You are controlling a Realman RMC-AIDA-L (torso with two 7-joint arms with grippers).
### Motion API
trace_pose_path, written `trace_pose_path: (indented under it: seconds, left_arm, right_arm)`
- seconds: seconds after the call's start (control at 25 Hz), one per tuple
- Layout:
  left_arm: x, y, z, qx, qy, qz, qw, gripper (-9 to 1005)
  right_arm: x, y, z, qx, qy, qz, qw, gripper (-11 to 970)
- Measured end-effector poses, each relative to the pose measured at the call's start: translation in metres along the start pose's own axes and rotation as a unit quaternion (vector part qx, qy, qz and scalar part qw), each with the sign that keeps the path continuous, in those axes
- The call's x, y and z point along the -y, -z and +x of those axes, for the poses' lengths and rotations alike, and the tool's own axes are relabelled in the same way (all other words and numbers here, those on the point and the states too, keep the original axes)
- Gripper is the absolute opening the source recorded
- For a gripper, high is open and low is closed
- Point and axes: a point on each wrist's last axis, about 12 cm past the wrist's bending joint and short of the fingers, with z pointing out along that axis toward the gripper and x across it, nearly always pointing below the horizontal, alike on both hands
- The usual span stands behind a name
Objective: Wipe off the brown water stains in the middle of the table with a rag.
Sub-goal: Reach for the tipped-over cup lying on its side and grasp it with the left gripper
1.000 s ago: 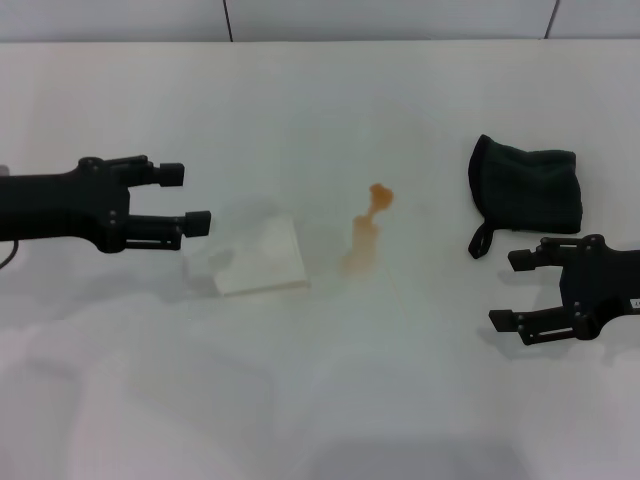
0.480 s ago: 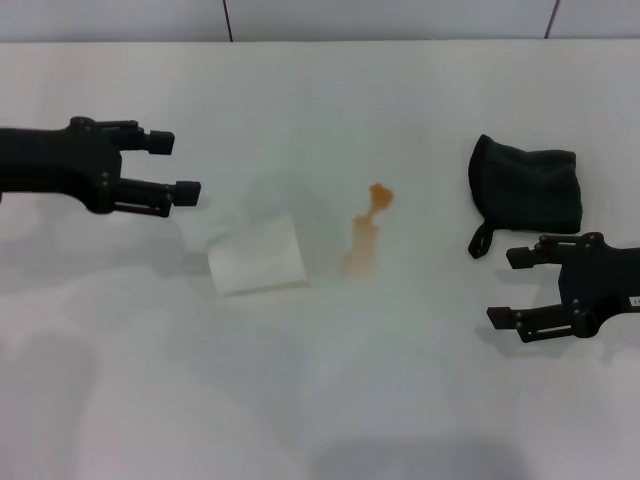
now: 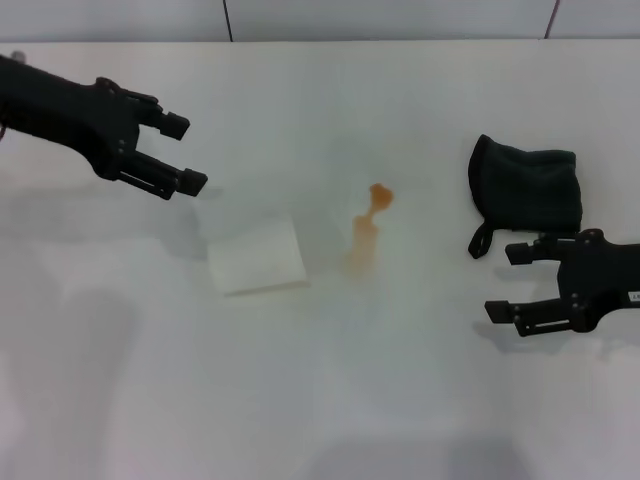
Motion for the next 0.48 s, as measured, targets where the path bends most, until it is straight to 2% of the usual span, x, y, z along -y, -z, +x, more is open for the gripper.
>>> trace_pose_path:
  seconds: [0.16,0.28,0.48]
  left_arm:
    - [-0.003,-0.008,-0.020,-0.054,-0.020,0.012,0.998,881]
    - [0.000,-0.021,-0.038,-0.104,-0.044,0.033,0.993,881]
    - [0.006,-0.042,-0.054,-0.137,-0.077,0.050,0.986,880]
  right_arm:
    - [0.000,0.000,0.000,0.004,-0.003,0.000,1.000,857]
    - [0.000,-0.001,0.000,0.006,-0.004,-0.001,1.000,857]
    - [-0.001,-0.002,0.000,0.010,-0.005,-0.004,1.000,857]
